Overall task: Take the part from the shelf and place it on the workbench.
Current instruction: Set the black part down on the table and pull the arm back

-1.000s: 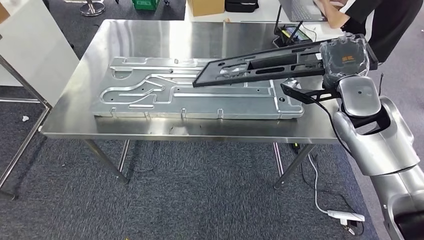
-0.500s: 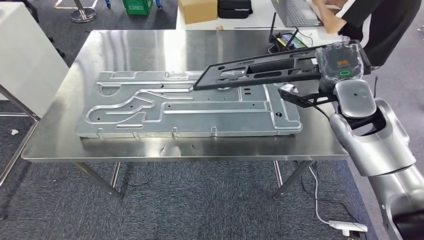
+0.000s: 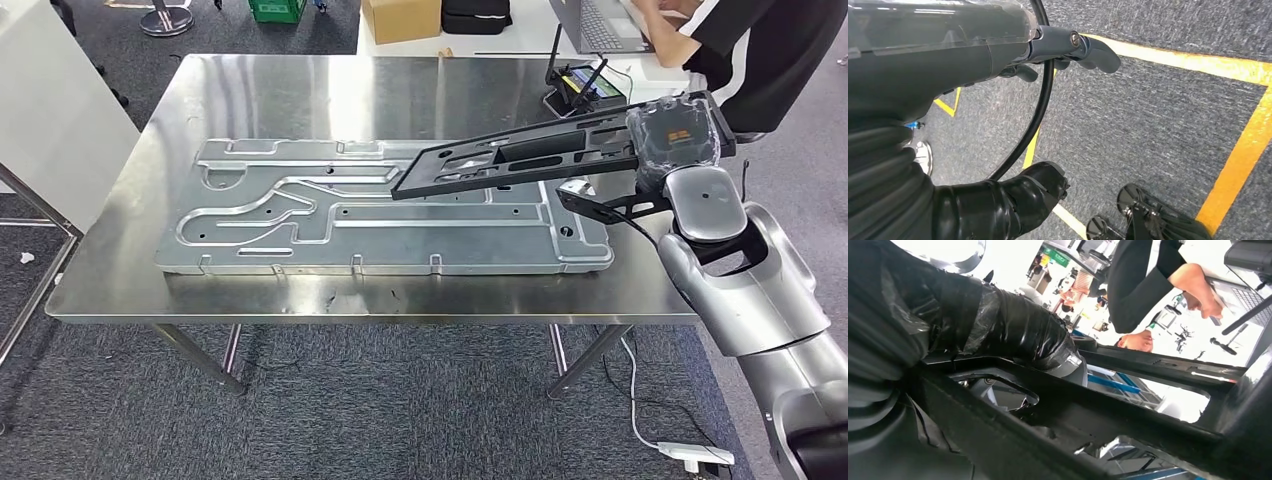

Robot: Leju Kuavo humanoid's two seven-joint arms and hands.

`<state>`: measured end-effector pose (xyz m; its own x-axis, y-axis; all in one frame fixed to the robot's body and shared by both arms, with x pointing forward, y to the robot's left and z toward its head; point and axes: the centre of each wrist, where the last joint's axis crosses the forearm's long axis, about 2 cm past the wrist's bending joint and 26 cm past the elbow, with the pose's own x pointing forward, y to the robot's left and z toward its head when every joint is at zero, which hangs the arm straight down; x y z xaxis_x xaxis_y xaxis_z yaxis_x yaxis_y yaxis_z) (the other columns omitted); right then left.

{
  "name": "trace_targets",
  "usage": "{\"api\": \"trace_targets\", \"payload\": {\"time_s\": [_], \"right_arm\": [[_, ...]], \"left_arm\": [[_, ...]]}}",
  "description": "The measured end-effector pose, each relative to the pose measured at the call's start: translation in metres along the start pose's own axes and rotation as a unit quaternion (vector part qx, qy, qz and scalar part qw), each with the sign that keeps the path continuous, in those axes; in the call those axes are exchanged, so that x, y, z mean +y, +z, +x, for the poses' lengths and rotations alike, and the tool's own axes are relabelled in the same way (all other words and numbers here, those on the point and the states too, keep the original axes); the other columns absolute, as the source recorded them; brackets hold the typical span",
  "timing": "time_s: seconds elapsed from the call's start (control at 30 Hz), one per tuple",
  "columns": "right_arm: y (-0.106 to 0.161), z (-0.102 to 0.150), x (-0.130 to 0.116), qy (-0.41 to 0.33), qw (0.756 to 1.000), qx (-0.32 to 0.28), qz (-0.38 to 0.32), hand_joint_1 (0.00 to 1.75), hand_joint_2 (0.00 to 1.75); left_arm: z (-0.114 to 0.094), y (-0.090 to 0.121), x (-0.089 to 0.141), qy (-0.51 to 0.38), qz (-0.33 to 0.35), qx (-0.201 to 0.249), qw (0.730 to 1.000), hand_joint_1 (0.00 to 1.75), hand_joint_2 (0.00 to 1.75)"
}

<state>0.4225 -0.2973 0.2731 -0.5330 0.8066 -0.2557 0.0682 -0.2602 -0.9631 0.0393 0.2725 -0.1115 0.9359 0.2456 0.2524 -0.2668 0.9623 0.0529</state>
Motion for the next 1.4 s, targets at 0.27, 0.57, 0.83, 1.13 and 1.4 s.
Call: {"api": "trace_targets", "payload": {"time_s": [0.27, 0.57, 0.83, 1.13, 1.4], "right_arm": [[0.002, 0.006, 0.016, -0.005, 1.0, -0.008, 0.02, 1.31, 1.31], [-0.001, 0.019, 0.031, -0.013, 0.999, -0.019, 0.028, 0.0, 0.0], [-0.007, 0.03, 0.037, -0.024, 0.999, -0.027, 0.028, 0.0, 0.0], [-0.007, 0.039, 0.045, -0.036, 0.998, -0.032, 0.032, 0.0, 0.0], [-0.003, 0.045, 0.056, -0.044, 0.998, -0.035, 0.037, 0.0, 0.0]], "left_arm": [[0.0, 0.0, 0.0, 0.0, 0.0, -0.006, 1.0, 0.0, 1.75], [0.0, 0.0, 0.0, -0.011, 0.005, -0.003, 1.0, 0.0, 0.0], [0.001, 0.0, 0.0, -0.004, 0.013, 0.002, 1.0, 0.0, 0.0], [0.001, 0.0, 0.0, -0.004, 0.016, -0.008, 1.0, 0.0, 0.0], [0.001, 0.0, 0.0, -0.002, 0.019, -0.018, 1.0, 0.0, 0.0]]}}
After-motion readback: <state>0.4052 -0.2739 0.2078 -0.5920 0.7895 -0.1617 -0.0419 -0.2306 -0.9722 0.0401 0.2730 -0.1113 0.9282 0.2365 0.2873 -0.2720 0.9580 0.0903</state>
